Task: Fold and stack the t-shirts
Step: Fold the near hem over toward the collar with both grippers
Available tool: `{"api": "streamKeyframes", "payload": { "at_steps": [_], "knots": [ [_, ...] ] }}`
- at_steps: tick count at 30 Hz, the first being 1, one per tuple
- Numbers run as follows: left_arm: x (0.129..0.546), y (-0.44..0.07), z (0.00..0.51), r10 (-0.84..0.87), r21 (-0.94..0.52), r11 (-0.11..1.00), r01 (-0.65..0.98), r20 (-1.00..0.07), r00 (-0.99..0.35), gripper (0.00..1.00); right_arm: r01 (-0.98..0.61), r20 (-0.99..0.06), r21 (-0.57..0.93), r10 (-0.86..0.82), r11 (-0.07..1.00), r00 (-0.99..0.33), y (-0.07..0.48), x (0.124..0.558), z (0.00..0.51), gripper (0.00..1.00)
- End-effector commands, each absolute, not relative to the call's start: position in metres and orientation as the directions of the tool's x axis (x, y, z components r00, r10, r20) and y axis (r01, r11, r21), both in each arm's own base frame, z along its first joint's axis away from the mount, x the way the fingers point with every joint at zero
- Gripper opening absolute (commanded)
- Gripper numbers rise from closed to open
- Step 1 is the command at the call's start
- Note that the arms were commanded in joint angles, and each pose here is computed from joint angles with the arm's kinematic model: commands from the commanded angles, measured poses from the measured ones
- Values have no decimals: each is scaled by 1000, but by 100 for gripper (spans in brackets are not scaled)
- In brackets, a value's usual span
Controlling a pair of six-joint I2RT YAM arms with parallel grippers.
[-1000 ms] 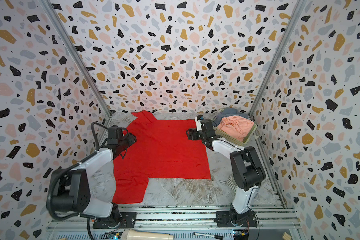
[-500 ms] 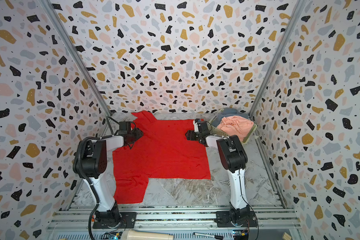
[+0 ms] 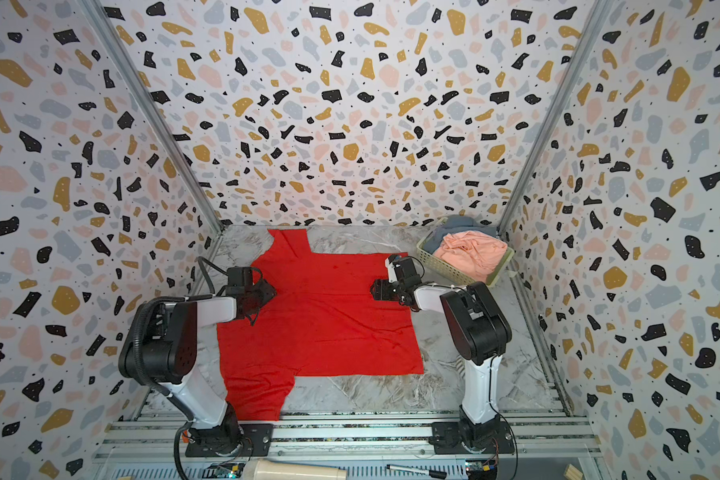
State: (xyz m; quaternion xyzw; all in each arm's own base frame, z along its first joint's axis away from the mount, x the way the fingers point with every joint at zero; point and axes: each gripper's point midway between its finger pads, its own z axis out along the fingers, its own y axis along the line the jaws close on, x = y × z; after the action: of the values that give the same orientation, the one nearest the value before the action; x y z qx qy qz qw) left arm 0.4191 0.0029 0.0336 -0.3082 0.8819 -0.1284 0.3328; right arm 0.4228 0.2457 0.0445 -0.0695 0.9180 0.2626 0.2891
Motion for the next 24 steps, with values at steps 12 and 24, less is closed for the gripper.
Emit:
{"api": "streamKeyframes", "payload": {
  "at_steps": [12, 24],
  "knots": [
    [555, 15, 111, -380, -278, 925, -260, -696, -609, 61, -260, -797, 223, 22, 940, -604, 224, 527, 138, 82],
    [643, 12, 80, -321, -277, 946, -168, -724, -610, 61, -271, -851, 195, 25, 943, -525, 213, 584, 124, 89]
  ]
}}
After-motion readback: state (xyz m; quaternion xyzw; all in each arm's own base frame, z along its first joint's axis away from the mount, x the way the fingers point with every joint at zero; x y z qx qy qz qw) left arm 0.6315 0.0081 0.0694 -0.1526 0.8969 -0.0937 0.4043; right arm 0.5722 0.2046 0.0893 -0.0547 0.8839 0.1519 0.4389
